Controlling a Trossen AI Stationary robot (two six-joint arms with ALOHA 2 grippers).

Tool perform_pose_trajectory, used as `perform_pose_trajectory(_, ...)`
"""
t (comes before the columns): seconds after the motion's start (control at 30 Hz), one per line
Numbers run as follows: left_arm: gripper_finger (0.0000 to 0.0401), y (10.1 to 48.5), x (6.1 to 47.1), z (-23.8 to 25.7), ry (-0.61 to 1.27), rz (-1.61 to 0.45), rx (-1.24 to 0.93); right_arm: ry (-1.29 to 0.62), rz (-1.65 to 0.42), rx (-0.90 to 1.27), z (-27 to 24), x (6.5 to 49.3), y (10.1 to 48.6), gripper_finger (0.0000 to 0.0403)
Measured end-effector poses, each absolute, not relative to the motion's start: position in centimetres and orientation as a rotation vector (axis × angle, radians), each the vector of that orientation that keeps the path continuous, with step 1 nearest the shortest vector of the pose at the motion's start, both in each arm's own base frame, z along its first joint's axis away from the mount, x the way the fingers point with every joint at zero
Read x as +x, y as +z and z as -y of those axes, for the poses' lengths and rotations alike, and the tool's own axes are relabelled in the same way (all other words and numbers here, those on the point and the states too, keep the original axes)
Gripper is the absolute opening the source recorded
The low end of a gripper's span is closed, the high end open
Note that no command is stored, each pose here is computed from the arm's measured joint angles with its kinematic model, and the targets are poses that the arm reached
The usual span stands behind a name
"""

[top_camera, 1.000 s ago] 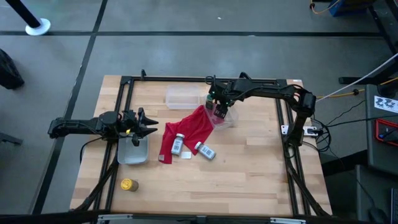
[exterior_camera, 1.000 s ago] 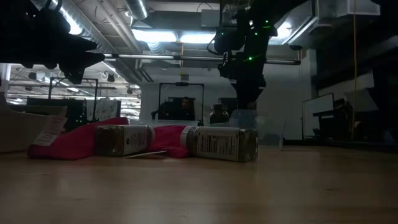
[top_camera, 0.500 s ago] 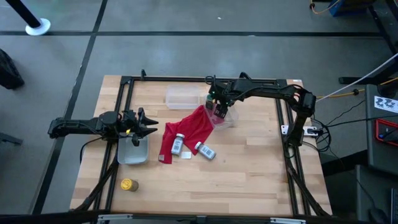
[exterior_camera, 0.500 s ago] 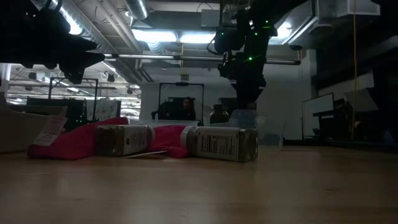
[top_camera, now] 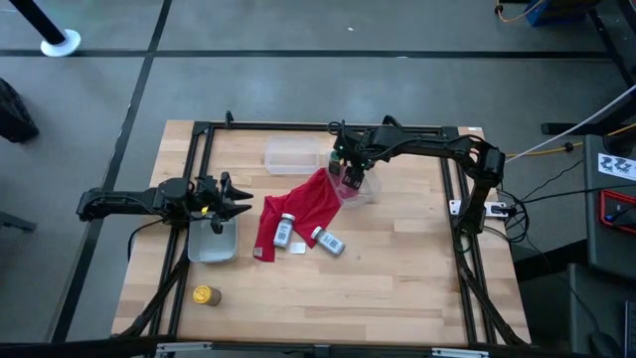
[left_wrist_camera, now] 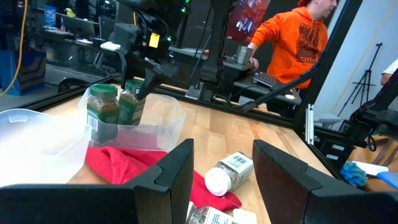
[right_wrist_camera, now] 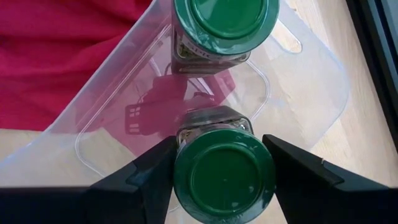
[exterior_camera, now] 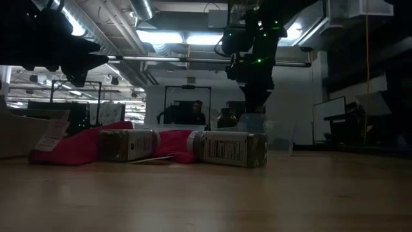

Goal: Sort spices by type
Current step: Put the green seasoning bottle into the right transparent bin

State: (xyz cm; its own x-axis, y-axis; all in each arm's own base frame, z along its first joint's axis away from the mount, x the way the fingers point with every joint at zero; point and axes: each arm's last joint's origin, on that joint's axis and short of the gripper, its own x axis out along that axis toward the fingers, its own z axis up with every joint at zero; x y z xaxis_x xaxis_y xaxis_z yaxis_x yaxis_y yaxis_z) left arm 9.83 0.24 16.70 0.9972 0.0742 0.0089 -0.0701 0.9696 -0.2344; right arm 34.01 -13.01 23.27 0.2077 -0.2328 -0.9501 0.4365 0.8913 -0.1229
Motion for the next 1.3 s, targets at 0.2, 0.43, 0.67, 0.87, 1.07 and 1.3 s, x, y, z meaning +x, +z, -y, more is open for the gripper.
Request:
perform_pose_trajectory(0.2,0.0150,16.70,9.83,-0.24,0.073,0.018,-0.236,-0.488,-1.282,0.184,13.05,33.98,23.27,0.0234)
perform_pose_trajectory(0.43,0.0150,16.97,9.76,-0.24,0.076,0.011,-0.193,-0.492,-1.275,0.182,13.08,34.04,23.29,0.0234)
perform_pose_trajectory(0.67,0.0150,16.85,9.75,-0.24,0.075,-0.008,-0.097,-0.492,-1.275,0.183,13.08,34.04,23.29,0.0234)
perform_pose_trajectory(0.87,0.0150,16.84,9.75,-0.24,0.075,-0.010,-0.097,-0.492,-1.274,0.183,13.08,34.04,23.29,0.0234)
perform_pose_trajectory(1.07,0.0150,16.84,9.75,-0.24,0.075,-0.011,-0.097,-0.492,-1.274,0.183,13.08,34.04,23.29,0.0234)
perform_pose_trajectory(1.3,0.0150,16.83,9.75,-0.24,0.075,-0.011,-0.097,-0.493,-1.275,0.183,13.08,34.04,23.29,0.0234)
